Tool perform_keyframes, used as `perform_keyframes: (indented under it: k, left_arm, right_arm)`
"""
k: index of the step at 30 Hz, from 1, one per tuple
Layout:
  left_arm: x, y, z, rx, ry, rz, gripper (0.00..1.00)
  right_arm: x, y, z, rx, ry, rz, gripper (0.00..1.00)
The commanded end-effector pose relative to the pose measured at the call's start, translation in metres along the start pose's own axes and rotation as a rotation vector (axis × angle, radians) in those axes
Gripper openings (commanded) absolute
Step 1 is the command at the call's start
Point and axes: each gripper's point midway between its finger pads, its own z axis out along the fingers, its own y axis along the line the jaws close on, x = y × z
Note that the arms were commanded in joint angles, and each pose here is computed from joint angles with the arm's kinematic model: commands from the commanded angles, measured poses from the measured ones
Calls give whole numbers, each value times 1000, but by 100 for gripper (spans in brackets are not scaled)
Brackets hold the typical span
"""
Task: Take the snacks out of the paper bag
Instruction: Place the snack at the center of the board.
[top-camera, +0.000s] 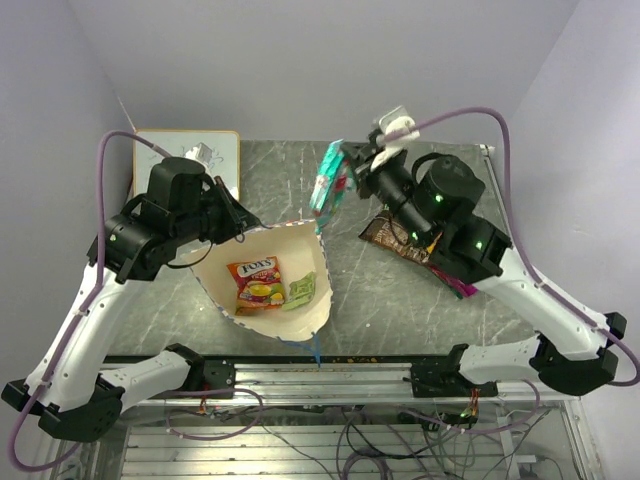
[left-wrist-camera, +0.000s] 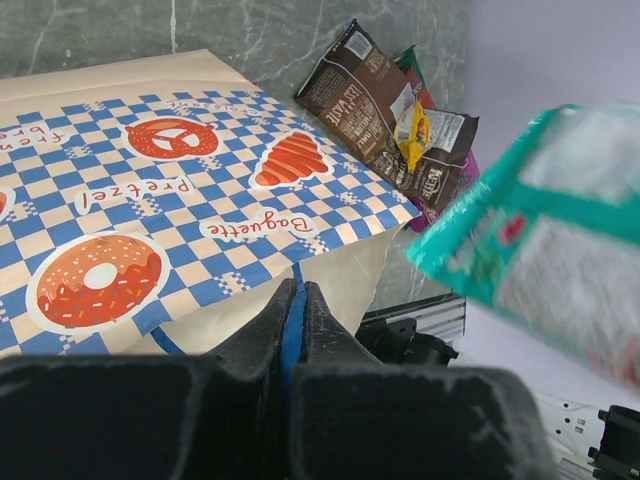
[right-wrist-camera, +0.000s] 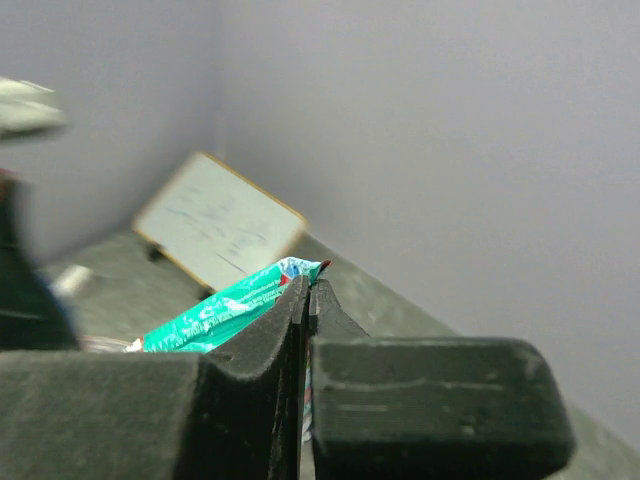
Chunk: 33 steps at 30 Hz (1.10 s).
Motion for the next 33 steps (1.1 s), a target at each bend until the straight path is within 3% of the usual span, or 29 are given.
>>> perform_keyframes:
  k: [1, 8, 15, 20, 33]
  left_arm:
    - [-4, -12, -9, 45, -3, 46, 7]
    - [-2, -16, -9, 70, 11, 58, 7]
    - [3, -16, -7, 81, 29, 65, 7]
    - [4, -19, -6, 90, 41, 72, 7]
    - [1, -32, -13, 150, 39, 70, 7]
  right_arm:
    - [69, -79, -14, 281, 205, -7, 0]
    - [167, -137, -61, 462, 441, -82, 0]
    - [224, -177, -112, 628, 678, -185, 0]
    - [237, -195, -141, 694, 783, -241, 0]
    - [240, -220, -188, 795, 898, -331, 0]
